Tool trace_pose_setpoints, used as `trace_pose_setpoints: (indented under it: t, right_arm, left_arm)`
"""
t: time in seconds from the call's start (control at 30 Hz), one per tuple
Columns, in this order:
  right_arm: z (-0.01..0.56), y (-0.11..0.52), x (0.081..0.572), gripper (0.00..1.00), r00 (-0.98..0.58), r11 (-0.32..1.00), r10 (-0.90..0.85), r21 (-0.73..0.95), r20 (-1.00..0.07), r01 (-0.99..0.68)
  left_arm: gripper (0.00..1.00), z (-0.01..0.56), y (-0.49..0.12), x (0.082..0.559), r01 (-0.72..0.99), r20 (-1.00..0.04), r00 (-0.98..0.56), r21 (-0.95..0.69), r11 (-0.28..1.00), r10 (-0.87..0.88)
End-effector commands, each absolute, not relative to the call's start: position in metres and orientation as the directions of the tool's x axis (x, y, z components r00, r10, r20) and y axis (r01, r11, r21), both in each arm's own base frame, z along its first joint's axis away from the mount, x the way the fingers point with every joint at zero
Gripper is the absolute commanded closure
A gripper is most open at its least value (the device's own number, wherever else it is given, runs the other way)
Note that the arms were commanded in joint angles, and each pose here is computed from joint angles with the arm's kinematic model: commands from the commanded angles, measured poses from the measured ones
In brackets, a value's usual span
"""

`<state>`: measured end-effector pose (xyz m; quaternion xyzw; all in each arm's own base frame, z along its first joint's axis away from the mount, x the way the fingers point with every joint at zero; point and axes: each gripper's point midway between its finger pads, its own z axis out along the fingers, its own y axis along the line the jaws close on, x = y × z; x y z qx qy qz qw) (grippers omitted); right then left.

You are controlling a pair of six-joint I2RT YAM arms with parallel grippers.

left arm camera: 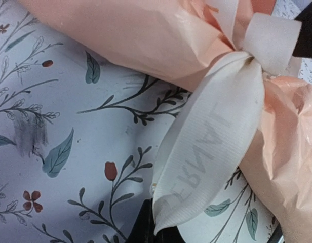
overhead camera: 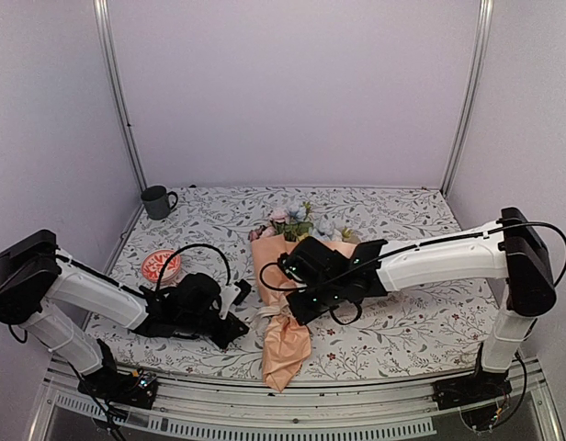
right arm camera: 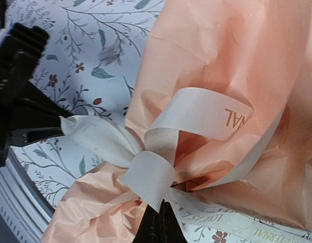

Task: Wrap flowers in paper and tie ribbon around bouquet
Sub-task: Adjust the ribbon on the folded bouquet.

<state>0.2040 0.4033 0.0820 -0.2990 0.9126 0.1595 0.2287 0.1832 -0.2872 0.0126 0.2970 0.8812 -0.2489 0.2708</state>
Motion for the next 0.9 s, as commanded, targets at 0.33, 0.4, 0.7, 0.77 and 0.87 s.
trace_pose_setpoints:
  t: [0.33, 0.4, 0.7, 0.77, 0.87]
  right_arm:
    - [0.298, 0.436, 0.093, 1.0, -0.463, -0.013, -0.308, 0.49, -0.831, -0.872]
    - [0.311, 0.438, 0.077, 1.0, -0.445, -0.104, -0.312, 0.496, -0.839, -0.862]
    - [0.254, 0.489, 0.036, 0.93, -0.348, -0.078, -0.555, 0.464, -0.756, -0.882]
    - [0.246, 0.49, 0.048, 0.6, -0.358, -0.01, -0.558, 0.438, -0.749, -0.899]
    - [0.238, 0.483, 0.071, 0.27, -0.373, 0.121, -0.562, 0.373, -0.738, -0.92]
  left_arm:
    - [1.0, -0.013, -0.277, 0.171, 0.659, -0.552, -0.7, -0.256, 0.707, 0.453]
    - [1.0, -0.014, -0.278, 0.171, 0.659, -0.55, -0.701, -0.256, 0.707, 0.454]
    - [1.0, -0.015, -0.278, 0.171, 0.658, -0.546, -0.703, -0.257, 0.708, 0.455]
    - [1.0, -0.015, -0.277, 0.17, 0.659, -0.546, -0.702, -0.255, 0.707, 0.458]
    - [1.0, -0.016, -0.275, 0.17, 0.658, -0.545, -0.702, -0.249, 0.711, 0.459]
